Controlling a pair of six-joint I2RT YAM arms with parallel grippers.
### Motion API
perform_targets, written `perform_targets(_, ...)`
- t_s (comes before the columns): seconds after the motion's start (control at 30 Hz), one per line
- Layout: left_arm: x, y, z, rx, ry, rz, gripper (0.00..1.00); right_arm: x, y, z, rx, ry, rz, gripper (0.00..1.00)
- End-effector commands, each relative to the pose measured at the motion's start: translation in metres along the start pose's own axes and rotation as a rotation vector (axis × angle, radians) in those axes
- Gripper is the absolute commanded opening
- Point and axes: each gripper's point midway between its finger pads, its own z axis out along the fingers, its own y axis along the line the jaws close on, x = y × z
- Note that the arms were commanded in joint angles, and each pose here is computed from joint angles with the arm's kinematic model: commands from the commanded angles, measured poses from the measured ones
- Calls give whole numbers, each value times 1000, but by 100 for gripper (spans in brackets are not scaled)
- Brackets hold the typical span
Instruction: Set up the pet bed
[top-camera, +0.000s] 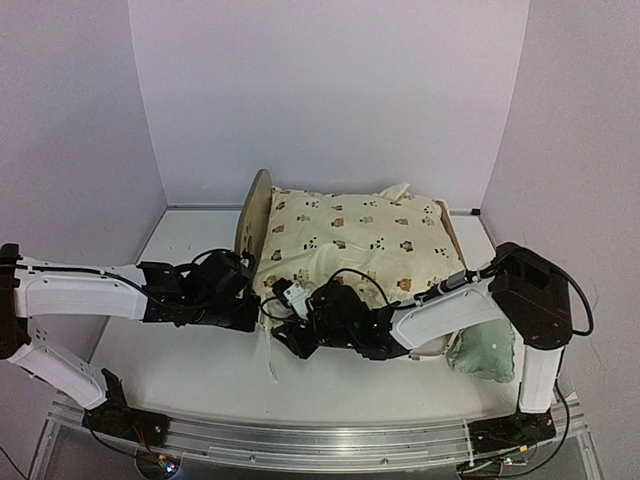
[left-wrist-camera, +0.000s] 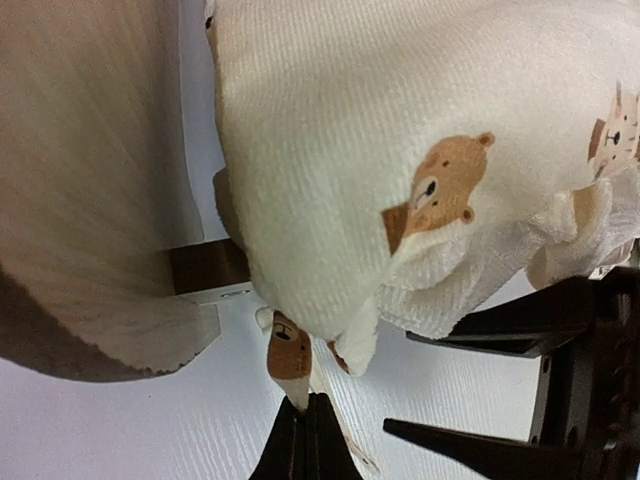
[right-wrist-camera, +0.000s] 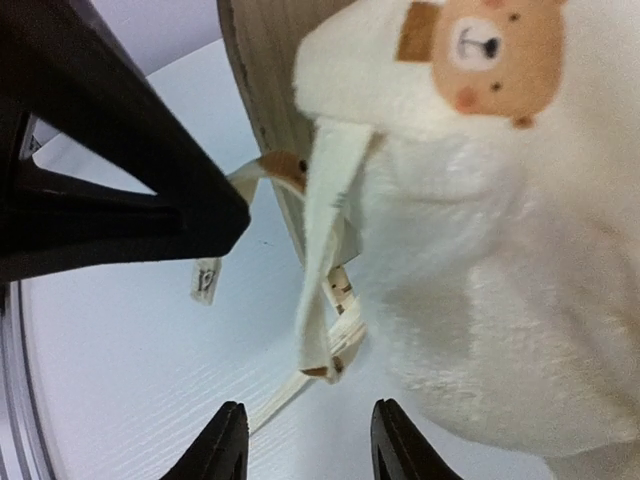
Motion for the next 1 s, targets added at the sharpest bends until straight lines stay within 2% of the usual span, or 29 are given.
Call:
perform_targets(0.0, -6, -5, 3, 25, -13, 21, 0, -22, -18, -10, -11, -57, 31, 31)
perform_targets(0.17, -4, -8, 6, 37, -4, 27, 0, -17, -14, 8, -68, -40, 41, 19)
perform_targets(0.27, -5, -8, 7, 35, -1, 30, 0, -18, -6, 16, -115, -41, 56, 17)
perform_targets(0.57, -6, -9, 6, 48, -1, 32, 0, -21, 2, 28, -158, -54, 59, 16)
perform_targets(0.97, -8, -9, 5, 43, 4, 45, 0, -15, -25, 17, -9, -77, -37, 15)
